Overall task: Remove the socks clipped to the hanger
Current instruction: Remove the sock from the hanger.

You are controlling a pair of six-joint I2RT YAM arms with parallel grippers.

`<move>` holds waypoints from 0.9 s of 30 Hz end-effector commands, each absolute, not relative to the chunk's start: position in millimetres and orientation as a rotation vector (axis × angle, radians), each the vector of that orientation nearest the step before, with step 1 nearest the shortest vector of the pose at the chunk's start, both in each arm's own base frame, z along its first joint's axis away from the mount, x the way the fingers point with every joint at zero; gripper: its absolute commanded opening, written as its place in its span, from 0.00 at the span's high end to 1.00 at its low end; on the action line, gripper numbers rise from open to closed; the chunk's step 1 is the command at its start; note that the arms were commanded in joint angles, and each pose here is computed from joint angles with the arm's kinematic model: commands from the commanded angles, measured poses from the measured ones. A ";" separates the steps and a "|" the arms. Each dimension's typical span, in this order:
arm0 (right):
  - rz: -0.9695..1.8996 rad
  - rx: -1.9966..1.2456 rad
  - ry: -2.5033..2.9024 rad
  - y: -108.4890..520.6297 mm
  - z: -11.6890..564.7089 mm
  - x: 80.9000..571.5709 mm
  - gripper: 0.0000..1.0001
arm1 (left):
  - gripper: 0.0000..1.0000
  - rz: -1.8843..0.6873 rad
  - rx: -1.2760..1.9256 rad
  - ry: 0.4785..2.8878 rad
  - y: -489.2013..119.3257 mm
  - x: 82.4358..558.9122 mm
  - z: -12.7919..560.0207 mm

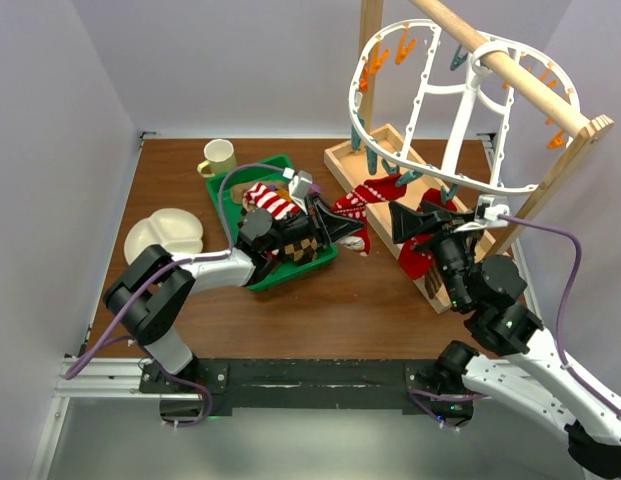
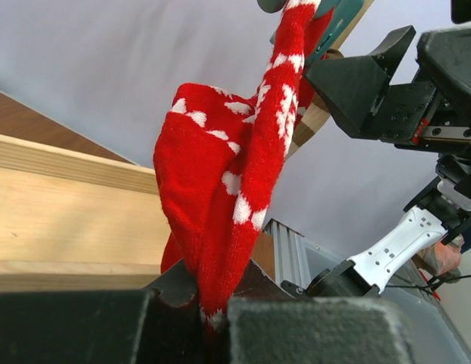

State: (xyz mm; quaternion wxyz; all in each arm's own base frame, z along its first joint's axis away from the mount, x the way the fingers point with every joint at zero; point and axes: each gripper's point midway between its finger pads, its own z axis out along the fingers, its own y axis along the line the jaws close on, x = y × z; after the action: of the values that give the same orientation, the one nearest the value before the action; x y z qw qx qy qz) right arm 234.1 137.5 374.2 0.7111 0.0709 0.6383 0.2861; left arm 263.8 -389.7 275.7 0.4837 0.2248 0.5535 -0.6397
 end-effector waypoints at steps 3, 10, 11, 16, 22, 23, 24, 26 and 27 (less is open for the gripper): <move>0.620 0.265 1.273 125.9 405.6 244.8 0.17 | 1.00 -1.587 0.573 1.268 -383.6 251.8 297.6; 0.617 0.300 1.238 127.7 413.4 252.5 0.21 | 1.00 -1.588 0.576 1.274 -383.4 250.9 294.9; 0.621 0.302 1.226 128.4 416.1 253.4 0.21 | 1.00 -1.588 0.576 1.271 -383.3 250.8 296.2; 0.610 0.296 1.228 135.7 417.5 261.1 0.25 | 1.00 -1.590 0.581 1.268 -383.4 249.4 296.3; 0.605 0.324 1.210 133.7 422.3 263.9 0.29 | 1.00 -1.594 0.586 1.277 -383.7 248.4 294.2; 0.610 0.328 1.201 133.2 424.6 263.5 0.30 | 1.00 -1.593 0.585 1.276 -383.4 249.1 294.8; 0.611 0.329 1.197 132.7 425.6 263.0 0.31 | 1.00 -1.593 0.587 1.276 -383.4 248.9 294.7; 0.613 0.330 1.191 132.8 428.1 263.3 0.32 | 1.00 -1.594 0.588 1.276 -382.9 248.0 295.4; 0.611 0.329 1.191 133.0 428.4 263.5 0.32 | 1.00 -1.592 0.588 1.273 -383.1 248.6 295.7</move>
State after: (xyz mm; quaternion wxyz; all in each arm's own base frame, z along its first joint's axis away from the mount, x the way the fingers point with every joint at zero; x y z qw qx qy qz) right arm 267.6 145.7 396.0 0.7516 0.1184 0.5914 0.2669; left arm 258.6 -389.6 272.9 0.4745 0.2321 0.5531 -0.6443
